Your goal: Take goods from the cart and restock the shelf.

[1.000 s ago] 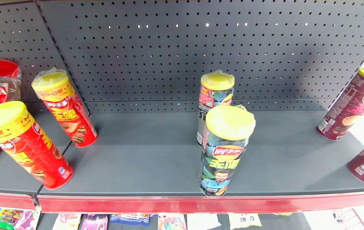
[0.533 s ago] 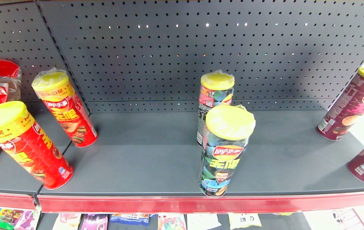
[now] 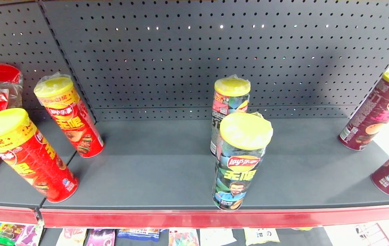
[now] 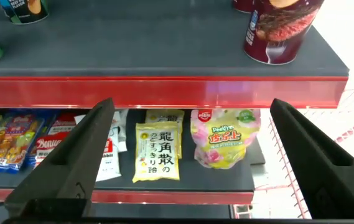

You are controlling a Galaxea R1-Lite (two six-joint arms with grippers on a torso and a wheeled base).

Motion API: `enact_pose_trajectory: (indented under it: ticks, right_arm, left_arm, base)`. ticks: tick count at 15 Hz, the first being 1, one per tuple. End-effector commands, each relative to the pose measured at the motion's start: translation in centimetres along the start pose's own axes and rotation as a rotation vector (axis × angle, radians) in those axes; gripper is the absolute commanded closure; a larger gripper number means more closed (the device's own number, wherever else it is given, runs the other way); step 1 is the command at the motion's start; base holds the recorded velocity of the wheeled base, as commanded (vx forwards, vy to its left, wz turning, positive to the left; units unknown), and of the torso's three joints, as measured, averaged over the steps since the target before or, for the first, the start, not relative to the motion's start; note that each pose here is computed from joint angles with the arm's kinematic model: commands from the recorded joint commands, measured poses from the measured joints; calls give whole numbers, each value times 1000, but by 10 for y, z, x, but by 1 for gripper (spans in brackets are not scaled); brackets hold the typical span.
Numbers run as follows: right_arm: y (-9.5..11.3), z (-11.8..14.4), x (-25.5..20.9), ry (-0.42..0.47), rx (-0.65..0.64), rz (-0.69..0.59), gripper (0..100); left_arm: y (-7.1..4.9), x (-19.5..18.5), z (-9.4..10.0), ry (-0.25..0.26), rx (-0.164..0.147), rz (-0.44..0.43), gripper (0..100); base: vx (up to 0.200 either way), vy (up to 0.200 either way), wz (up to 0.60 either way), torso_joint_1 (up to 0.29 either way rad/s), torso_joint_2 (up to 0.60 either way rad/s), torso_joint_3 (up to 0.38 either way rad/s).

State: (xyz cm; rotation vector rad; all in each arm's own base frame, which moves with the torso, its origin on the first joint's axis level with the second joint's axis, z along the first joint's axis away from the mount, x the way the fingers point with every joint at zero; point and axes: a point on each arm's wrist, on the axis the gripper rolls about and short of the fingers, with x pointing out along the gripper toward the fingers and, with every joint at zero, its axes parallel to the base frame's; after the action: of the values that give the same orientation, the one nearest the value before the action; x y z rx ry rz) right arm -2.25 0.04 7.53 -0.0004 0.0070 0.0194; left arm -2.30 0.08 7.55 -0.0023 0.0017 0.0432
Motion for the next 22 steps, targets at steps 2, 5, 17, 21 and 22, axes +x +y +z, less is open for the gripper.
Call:
enact_pose_trajectory:
  ticks: [2, 5, 17, 21, 22]
  right_arm:
    - [0, 0, 0, -1, -1, 1, 0]
    - [0, 0, 0, -1, -3, -2, 0]
    - [0, 0, 0, -1, -3, -2, 0]
    - [0, 0, 0, -1, -3, -2, 0]
    - [0, 0, 0, -2, -3, -2, 0]
  left_arm:
    - [0, 0, 0, 1, -1, 1, 0]
    - [0, 0, 0, 1, -1, 1, 0]
    - [0, 0, 0, 1, -1, 1, 0]
    - [0, 0, 0, 1, -1, 1, 0]
    - [0, 0, 0, 1, -1, 1, 0]
  base:
    - [0, 0, 0, 0, 0, 0]
    - [-133, 0, 0, 3, 2, -2]
    - [-67, 0, 0, 2, 0, 0]
    - [0, -100, 0, 4, -1, 0]
    - [0, 0, 0, 0, 0, 0]
